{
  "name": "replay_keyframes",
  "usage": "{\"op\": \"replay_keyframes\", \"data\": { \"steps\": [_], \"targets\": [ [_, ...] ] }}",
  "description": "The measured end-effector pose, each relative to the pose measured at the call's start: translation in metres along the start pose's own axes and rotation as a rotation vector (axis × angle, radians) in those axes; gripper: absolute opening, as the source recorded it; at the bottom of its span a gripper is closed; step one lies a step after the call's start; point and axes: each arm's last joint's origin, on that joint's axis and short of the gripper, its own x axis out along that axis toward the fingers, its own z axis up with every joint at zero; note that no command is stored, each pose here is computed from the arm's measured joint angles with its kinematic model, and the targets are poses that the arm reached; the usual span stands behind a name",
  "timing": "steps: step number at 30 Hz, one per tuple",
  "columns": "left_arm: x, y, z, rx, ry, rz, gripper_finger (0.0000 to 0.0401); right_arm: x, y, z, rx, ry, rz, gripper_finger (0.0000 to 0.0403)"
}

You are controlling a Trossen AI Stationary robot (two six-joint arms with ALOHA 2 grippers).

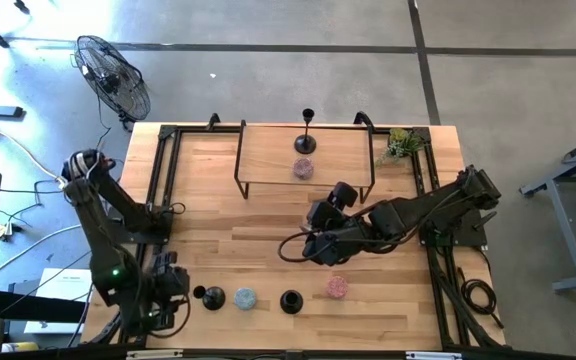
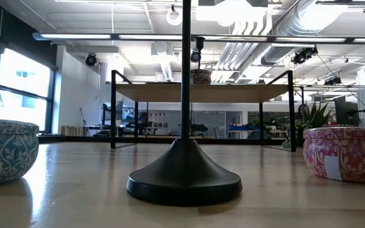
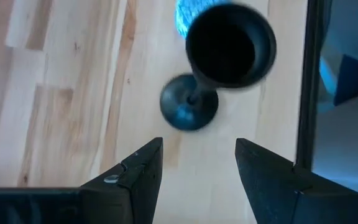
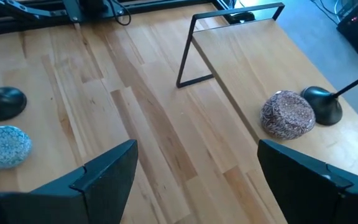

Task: Pick & Place candle stick holders
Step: Put the left black candle holder on the shelf

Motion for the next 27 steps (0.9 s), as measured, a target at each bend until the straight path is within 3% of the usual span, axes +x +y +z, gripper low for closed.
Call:
{"op": "replay_keyframes", "data": {
  "steps": [20,27],
  "targets": [
    [0.037,-0.021,-0.011,-0.038,-0.15,0.132,0.0198,0.0,0.004,0.002,-0.039,0.016,0.082,0.0327],
    [0.039,-0.024,-0.01,-0.047,-0.183,0.128,0.0198,-0.002,0.007,0.002,-0.053,0.002,0.098,0.0327]
  ]
}}
